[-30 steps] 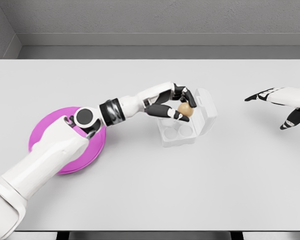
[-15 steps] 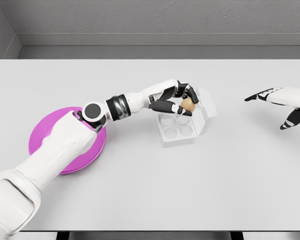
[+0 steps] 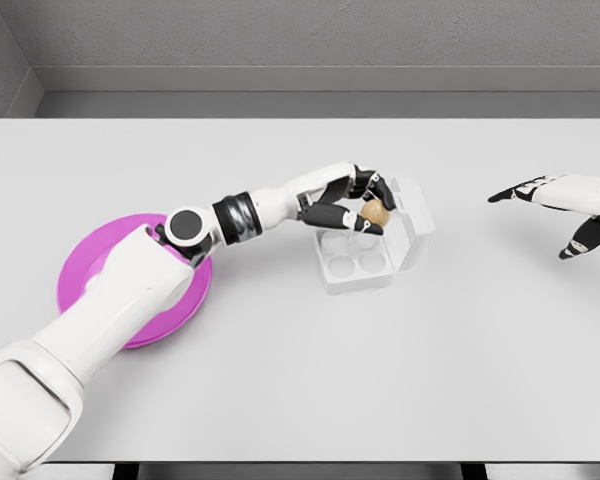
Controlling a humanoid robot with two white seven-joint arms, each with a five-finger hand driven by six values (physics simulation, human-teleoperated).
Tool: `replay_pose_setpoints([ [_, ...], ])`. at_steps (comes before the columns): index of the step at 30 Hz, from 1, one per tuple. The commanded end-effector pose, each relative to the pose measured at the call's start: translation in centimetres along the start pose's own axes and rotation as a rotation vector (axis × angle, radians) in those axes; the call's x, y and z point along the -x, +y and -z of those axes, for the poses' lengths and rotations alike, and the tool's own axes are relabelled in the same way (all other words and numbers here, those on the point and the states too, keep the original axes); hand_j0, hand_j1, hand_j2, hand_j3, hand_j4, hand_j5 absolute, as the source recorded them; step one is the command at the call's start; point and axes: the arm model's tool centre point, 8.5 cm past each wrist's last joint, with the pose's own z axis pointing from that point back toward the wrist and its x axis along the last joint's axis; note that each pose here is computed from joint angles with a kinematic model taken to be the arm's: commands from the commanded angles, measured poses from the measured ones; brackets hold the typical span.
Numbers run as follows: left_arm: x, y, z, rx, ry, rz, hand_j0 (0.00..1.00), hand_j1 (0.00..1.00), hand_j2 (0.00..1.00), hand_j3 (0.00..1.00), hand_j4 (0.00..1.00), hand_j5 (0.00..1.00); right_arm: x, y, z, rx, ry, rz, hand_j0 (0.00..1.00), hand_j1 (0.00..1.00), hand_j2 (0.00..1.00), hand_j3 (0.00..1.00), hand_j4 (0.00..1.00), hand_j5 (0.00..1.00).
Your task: Pack egg into the box and close the box lid
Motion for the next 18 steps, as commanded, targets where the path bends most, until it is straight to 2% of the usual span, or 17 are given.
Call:
replay_pose_setpoints([
  [1, -0.04, 0.15, -0.13, -0.005, -0.003, -0.005, 0.36, 0.36, 0.36, 0.36, 0.36, 0.36, 0.00, -0.04, -0.05, 0.002, 0.000, 0.003, 1.00, 1.00, 1.00, 1.00, 1.00, 1.00],
  [6, 0.06, 0.13, -0.26, -0.007, -0.002, -0.006, 0.38, 0.38, 0.38, 0.38, 0.38, 0.38, -0.04, -0.06, -0.04, 0.002, -0.001, 0.002, 1.00, 1.00, 1.00, 1.00, 1.00, 1.00],
  [9, 0.14, 0.03, -0.28, -0.008, -0.002, -0.009, 0.48, 0.48, 0.48, 0.48, 0.48, 0.48, -0.04, -0.06, -0.04, 0.002, -0.001, 0.002, 1.00, 1.00, 1.00, 1.00, 1.00, 1.00],
  [18, 0.10, 0.13, -0.52, -0.010, -0.002, -0.005, 0.59, 0.59, 0.59, 0.59, 0.59, 0.59, 0.00, -0.04, -0.05, 0.002, 0.000, 0.003, 1.00, 1.00, 1.00, 1.00, 1.00, 1.00],
])
